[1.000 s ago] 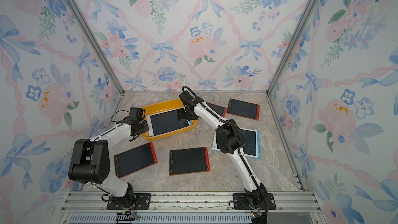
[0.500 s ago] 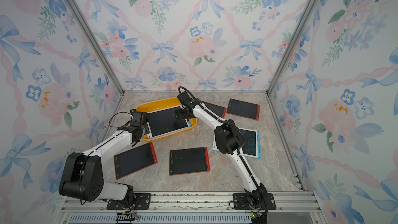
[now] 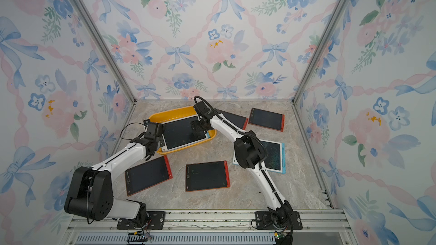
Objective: Take out the writing tablet from the storage box
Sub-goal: Pick up the writing tablet from the storage box.
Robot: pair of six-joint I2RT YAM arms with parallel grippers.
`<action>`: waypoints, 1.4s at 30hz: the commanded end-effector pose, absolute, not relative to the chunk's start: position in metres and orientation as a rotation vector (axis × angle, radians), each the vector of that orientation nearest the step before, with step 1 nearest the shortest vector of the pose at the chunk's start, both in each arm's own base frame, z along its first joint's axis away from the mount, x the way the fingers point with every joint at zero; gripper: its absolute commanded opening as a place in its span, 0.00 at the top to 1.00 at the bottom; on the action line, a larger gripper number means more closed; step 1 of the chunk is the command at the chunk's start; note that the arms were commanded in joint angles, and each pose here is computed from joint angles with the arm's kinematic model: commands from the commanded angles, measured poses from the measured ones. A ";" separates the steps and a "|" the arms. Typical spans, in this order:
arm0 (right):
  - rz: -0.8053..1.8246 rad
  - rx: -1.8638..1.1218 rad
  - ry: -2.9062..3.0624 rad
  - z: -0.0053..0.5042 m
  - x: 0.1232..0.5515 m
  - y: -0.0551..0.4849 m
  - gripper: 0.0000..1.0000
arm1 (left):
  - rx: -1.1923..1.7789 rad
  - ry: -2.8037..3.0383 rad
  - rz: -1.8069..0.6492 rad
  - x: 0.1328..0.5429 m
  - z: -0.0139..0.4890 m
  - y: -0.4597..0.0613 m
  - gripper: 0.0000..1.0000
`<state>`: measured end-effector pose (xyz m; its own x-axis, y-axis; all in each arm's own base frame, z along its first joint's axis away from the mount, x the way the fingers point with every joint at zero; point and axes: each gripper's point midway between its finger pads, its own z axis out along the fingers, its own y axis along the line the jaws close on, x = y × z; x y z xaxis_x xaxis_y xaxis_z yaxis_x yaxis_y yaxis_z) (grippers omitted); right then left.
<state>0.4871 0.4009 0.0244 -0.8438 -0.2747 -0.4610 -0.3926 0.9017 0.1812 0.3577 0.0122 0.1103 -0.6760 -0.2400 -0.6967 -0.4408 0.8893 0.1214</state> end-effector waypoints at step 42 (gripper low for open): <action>1.239 -0.220 2.451 0.122 0.489 0.420 0.13 | -0.464 2.360 0.410 0.361 0.100 0.011 1.00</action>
<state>0.5008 0.4022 0.0969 -0.9141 0.0488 -0.4026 -0.2678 0.6730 0.6895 0.3625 0.0104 0.1037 -0.6756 -0.2480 -0.6944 -0.4499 0.8847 0.1217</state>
